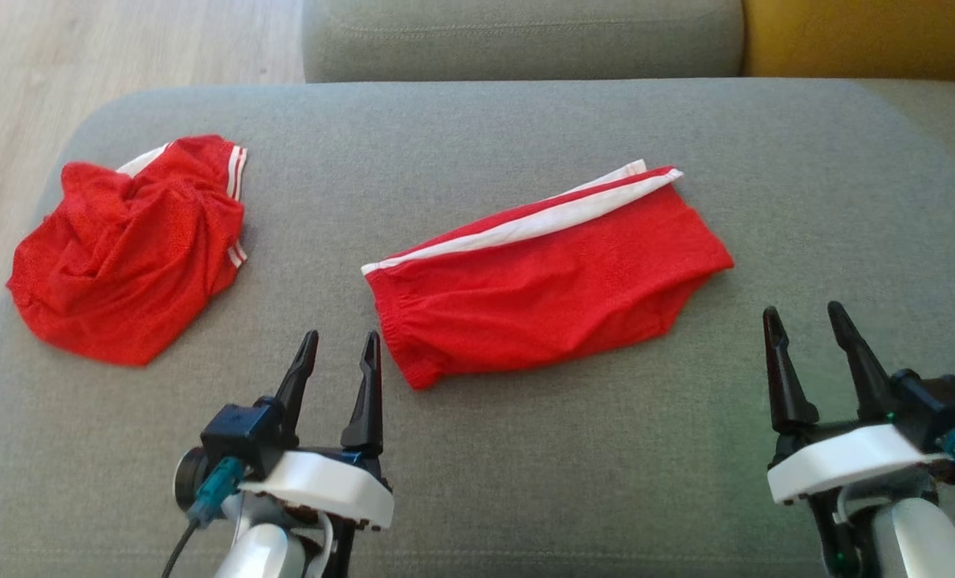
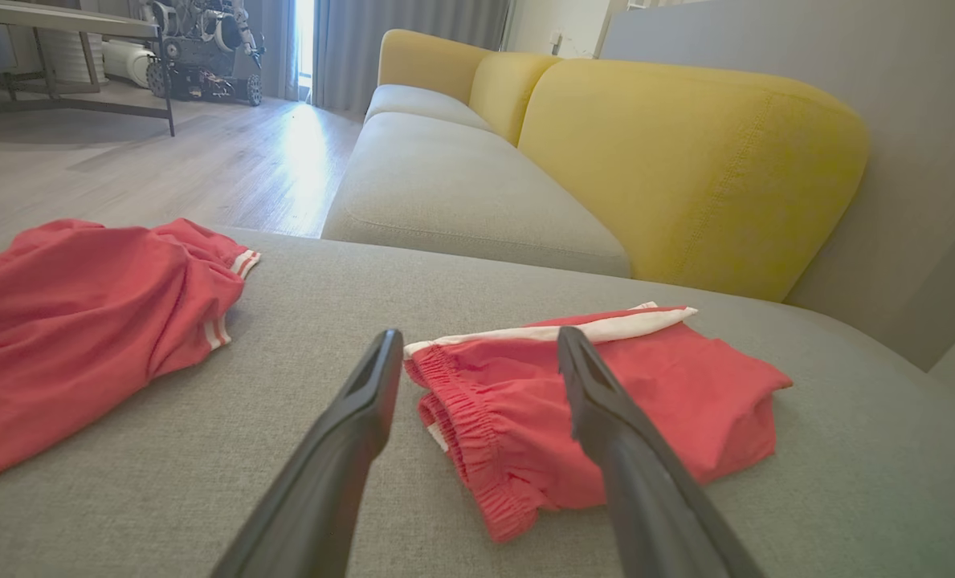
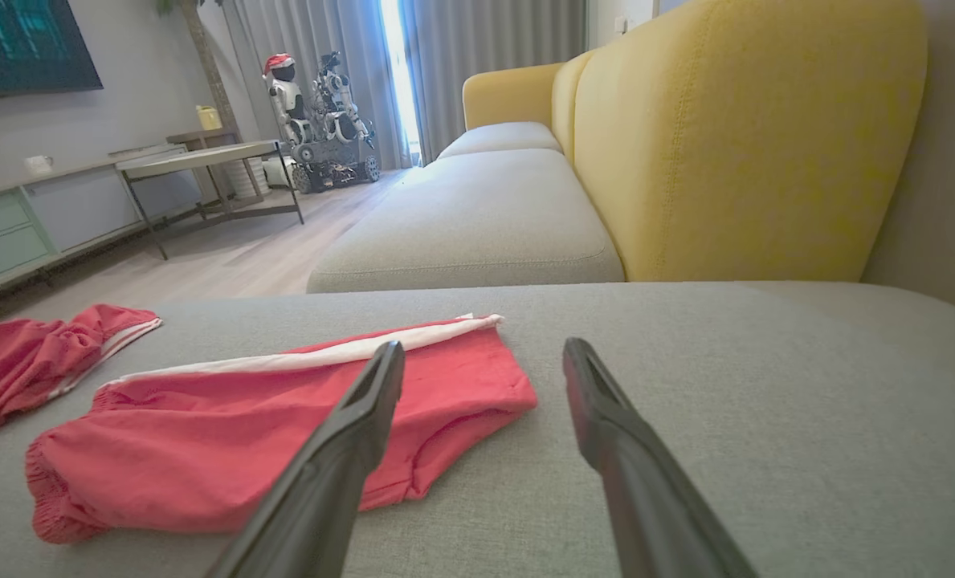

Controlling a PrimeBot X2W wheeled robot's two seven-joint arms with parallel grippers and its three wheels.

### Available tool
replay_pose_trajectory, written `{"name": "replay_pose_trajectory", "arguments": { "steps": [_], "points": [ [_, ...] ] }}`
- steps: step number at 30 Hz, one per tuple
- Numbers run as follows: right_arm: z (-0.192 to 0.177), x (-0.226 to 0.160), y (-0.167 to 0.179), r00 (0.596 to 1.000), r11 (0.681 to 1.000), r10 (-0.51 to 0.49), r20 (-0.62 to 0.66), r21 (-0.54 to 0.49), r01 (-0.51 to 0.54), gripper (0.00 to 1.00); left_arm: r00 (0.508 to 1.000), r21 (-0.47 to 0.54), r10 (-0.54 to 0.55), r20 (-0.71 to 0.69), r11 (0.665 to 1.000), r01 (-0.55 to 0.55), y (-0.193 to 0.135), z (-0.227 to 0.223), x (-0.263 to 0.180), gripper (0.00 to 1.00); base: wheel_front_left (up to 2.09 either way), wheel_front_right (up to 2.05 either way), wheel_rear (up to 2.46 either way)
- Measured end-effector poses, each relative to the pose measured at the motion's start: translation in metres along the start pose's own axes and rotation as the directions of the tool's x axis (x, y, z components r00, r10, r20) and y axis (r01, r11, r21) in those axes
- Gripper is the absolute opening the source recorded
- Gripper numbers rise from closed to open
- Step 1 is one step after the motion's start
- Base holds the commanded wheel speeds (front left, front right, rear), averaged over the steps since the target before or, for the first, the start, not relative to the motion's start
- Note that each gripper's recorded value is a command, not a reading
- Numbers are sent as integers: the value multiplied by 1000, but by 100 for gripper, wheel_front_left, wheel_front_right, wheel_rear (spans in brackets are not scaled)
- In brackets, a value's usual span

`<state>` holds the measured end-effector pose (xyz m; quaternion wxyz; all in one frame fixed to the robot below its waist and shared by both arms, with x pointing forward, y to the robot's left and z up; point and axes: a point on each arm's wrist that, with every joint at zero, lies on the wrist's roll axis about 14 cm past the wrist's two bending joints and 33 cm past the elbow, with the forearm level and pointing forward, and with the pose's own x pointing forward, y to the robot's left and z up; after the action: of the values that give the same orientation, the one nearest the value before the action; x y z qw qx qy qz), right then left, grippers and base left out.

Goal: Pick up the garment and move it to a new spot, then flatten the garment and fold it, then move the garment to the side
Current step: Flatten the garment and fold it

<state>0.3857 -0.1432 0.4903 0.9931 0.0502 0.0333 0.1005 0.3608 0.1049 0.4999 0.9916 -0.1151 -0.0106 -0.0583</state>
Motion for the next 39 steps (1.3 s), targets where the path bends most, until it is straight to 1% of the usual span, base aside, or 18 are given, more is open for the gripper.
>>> {"name": "replay_pose_trajectory", "arguments": {
  "steps": [1,3,5,6,8,11,14,15,17,18,19,21,24,27,29,32,39],
  "points": [
    [-3,2,1,1000,1000,1,-10,23,0,100,1000,0,2,-2,1000,-2,1,-1,0,100,0,0,0],
    [-10,5,4,999,993,-3,-38,117,8,100,1000,-1,9,-8,1000,-9,3,-3,1,100,0,0,0],
    [-22,10,5,996,970,-3,-90,243,25,100,1000,-7,18,-16,1000,-18,6,-5,2,100,0,0,0],
    [-22,10,5,996,970,-3,-90,243,25,100,1000,-7,18,-16,1000,-18,6,-5,2,100,0,0,0],
    [-36,16,5,988,940,2,-152,338,50,100,999,-11,28,-19,1000,-28,9,-6,5,100,0,0,0],
    [-46,31,2,979,878,9,-202,470,89,100,999,-12,33,-27,999,-33,11,-8,7,100,0,0,0],
    [-56,47,-3,968,821,18,-251,556,129,100,998,-23,53,-42,998,-54,16,-12,6,100,0,0,0],
    [-63,51,-4,960,793,23,-277,590,152,100,997,-23,66,-48,997,-67,19,-14,5,100,0,0,0],
    [-78,58,-2,943,716,51,-327,671,194,100,994,-12,86,-70,996,-87,24,-20,3,100,0,0,0],
    [-85,61,0,935,685,63,-348,697,213,100,993,-10,92,-77,996,-93,25,-23,2,100,0,0,0],
    [-92,64,4,925,667,83,-370,711,224,100,991,-11,100,-87,995,-101,26,-25,0,100,0,0,0],
    [-100,72,12,910,645,117,-397,727,235,100,988,-21,113,-106,993,-115,28,-31,-3,100,0,0,0],
    [-102,89,18,904,627,137,-404,742,236,100,983,-25,142,-120,989,-146,34,-34,-5,100,0,0,0],
    [-103,103,21,902,607,149,-405,758,240,100,982,-24,147,-119,988,-151,36,-33,-4,100,0,0,0],
    [-106,109,23,895,602,160,-416,760,245,100,981,-23,158,-111,987,-162,39,-31,-2,100,0,0,0],
    [-110,115,24,882,602,177,-437,757,254,100,981,-18,166,-105,986,-169,42,-29,1,100,0,0,0],
    [-113,131,29,863,631,187,-470,731,261,100,980,-17,172,-101,984,-175,43,-28,3,100,0,0,0]
  ]
}}
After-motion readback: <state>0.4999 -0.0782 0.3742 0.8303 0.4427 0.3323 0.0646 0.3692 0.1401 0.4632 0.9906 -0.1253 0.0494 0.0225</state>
